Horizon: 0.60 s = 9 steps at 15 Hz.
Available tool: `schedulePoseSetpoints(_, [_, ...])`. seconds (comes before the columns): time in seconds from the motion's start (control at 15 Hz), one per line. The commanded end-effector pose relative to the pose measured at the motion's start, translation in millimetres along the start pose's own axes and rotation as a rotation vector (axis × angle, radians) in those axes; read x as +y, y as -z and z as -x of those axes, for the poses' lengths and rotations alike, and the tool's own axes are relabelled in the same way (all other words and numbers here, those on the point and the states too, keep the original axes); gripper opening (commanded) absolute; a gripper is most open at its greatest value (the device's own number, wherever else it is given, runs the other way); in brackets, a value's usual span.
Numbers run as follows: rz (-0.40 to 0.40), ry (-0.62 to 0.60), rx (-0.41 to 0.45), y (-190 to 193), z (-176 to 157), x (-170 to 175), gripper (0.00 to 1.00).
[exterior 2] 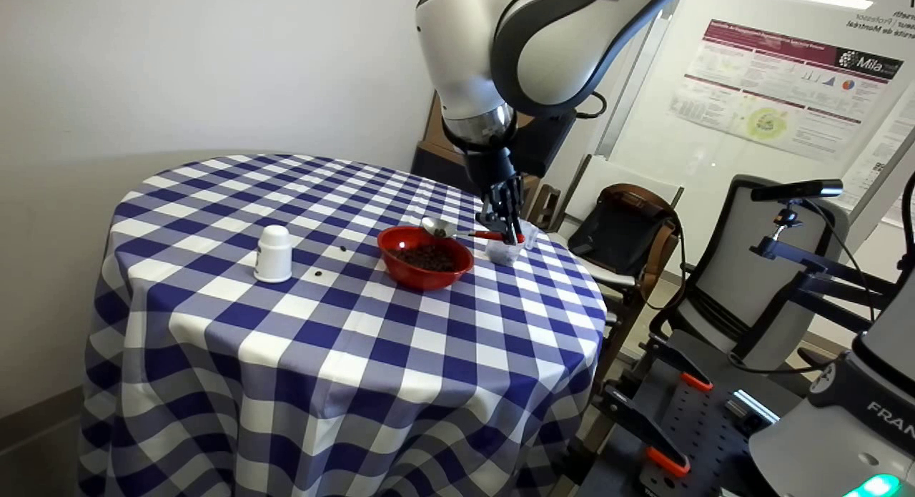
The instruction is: Use the spoon to scoop some of the contents in the red bowl into the clear jug
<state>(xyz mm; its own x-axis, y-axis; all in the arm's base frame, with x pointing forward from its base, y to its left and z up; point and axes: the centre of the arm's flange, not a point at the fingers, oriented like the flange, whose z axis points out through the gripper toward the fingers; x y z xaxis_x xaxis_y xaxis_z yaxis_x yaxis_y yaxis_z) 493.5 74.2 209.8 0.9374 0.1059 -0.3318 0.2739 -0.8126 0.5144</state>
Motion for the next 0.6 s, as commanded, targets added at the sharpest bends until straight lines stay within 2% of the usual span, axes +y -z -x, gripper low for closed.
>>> schedulePoseSetpoints(0.0, [0.079,0.000,0.017,11.1,12.3,-2.4,0.10])
schedulePoseSetpoints(0.53, [0.252,0.047,0.044,16.0,23.6,-23.6,0.10])
